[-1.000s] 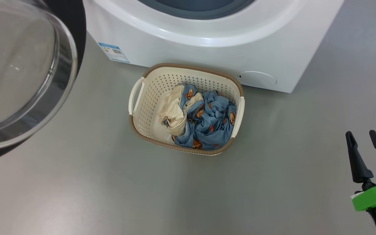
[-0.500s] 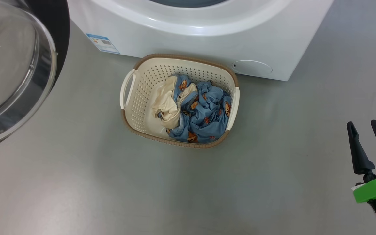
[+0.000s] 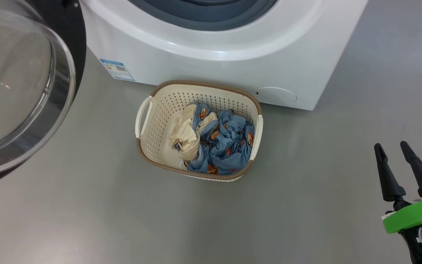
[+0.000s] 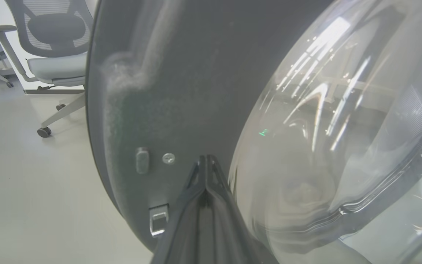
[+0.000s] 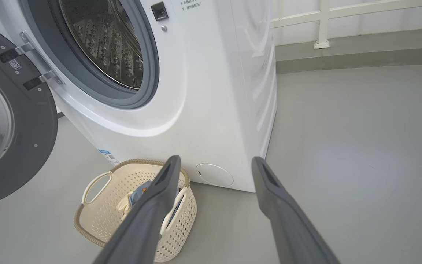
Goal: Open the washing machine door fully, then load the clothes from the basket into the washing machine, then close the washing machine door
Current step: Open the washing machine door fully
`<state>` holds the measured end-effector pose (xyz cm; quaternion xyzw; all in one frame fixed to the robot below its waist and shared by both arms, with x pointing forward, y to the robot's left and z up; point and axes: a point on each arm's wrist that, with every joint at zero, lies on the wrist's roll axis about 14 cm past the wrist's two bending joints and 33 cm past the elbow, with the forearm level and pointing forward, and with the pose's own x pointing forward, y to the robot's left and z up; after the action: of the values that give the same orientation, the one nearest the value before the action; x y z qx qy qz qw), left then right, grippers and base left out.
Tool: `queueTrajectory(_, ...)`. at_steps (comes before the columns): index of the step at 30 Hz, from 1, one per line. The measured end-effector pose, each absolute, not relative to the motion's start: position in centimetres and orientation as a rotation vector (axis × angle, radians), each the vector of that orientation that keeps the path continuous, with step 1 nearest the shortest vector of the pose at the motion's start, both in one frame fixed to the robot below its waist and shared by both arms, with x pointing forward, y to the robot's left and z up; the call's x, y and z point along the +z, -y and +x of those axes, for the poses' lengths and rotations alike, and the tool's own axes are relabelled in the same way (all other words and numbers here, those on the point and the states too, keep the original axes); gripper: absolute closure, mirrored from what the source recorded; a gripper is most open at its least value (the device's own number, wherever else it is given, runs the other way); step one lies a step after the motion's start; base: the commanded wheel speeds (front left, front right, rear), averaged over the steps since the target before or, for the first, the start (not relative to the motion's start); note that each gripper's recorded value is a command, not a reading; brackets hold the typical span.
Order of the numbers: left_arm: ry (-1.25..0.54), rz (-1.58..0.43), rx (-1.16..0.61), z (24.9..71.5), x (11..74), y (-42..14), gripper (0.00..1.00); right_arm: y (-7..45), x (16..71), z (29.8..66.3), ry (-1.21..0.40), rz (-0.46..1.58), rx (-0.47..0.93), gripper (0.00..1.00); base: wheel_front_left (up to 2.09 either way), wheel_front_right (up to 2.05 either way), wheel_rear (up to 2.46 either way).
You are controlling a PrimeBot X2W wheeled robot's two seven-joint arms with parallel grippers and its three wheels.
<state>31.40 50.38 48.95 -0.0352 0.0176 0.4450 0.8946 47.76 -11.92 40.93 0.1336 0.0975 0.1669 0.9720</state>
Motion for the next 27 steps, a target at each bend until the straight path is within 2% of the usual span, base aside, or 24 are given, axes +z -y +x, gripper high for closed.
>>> queueTrajectory(3, -0.03, -0.094, 0.903, 30.8, 48.5, -49.3, 1.0, 11.7, 41.7, 47.5, -0.184, 0.274, 0.34, 0.0, 0.0, 0.0, 0.0)
queueTrajectory(4, -0.025, -0.105, 0.89, 30.4, 48.3, -48.6, 0.87, 11.6, 42.1, 47.3, -0.176, 0.272, 0.342, 0.0, 0.0, 0.0, 0.0)
queueTrajectory(5, -0.025, -0.105, 0.89, 30.4, 48.3, -48.6, 0.87, 11.6, 42.1, 47.3, -0.176, 0.272, 0.342, 0.0, 0.0, 0.0, 0.0)
queueTrajectory(6, -0.02, -0.11, 0.889, 30.2, 48.3, -48.4, 0.78, 11.7, 42.2, 47.1, -0.174, 0.27, 0.342, 0.0, 0.0, 0.0, 0.0)
queueTrajectory(7, -0.016, -0.114, 0.879, 30.0, 48.2, -48.0, 0.77, 11.7, 42.3, 46.9, -0.174, 0.269, 0.342, 0.0, 0.0, 0.0, 0.0)
queueTrajectory(8, -0.008, -0.121, 0.869, 29.6, 48.2, -47.5, 0.66, 11.7, 42.5, 46.6, -0.175, 0.268, 0.342, 0.0, 0.0, 0.0, 0.0)
queueTrajectory(10, -0.001, -0.125, 0.867, 29.4, 48.3, -47.2, 0.64, 11.6, 42.7, 46.5, -0.171, 0.269, 0.345, 0.0, 0.0, 0.0, 0.0)
queueTrajectory(11, 0.005, -0.13, 0.857, 29.1, 48.2, -46.6, 0.55, 11.4, 43.2, 46.4, -0.16, 0.271, 0.349, 0.0, 0.0, 0.0, 0.0)
queueTrajectory(14, 0.012, -0.138, 0.83, 28.7, 48.1, -45.3, 0.47, 11.1, 43.9, 46.1, -0.146, 0.277, 0.351, 0.0, 0.0, 0.0, 0.0)
queueTrajectory(17, 0.017, -0.144, 0.806, 28.4, 47.9, -44.2, 0.25, 11.2, 43.9, 45.3, -0.152, 0.278, 0.347, 0.0, 0.0, 0.0, 0.0)
queueTrajectory(19, 0.022, -0.147, 0.782, 28.4, 47.9, -43.4, 0.02, 11.5, 44.0, 44.9, -0.151, 0.277, 0.34, 0.0, 0.0, 0.0, 0.0)
queueTrajectory(20, 0.024, -0.15, 0.766, 28.5, 47.9, -42.9, 0.0, 11.6, 44.2, 44.8, -0.146, 0.279, 0.336, 0.0, 0.0, 0.0, 0.0)
queueTrajectory(27, 0.037, -0.165, 0.67, 29.4, 48.0, -40.3, 0.0, 13.1, 45.0, 44.3, -0.124, 0.281, 0.296, 0.0, 0.0, 0.0, 0.0)
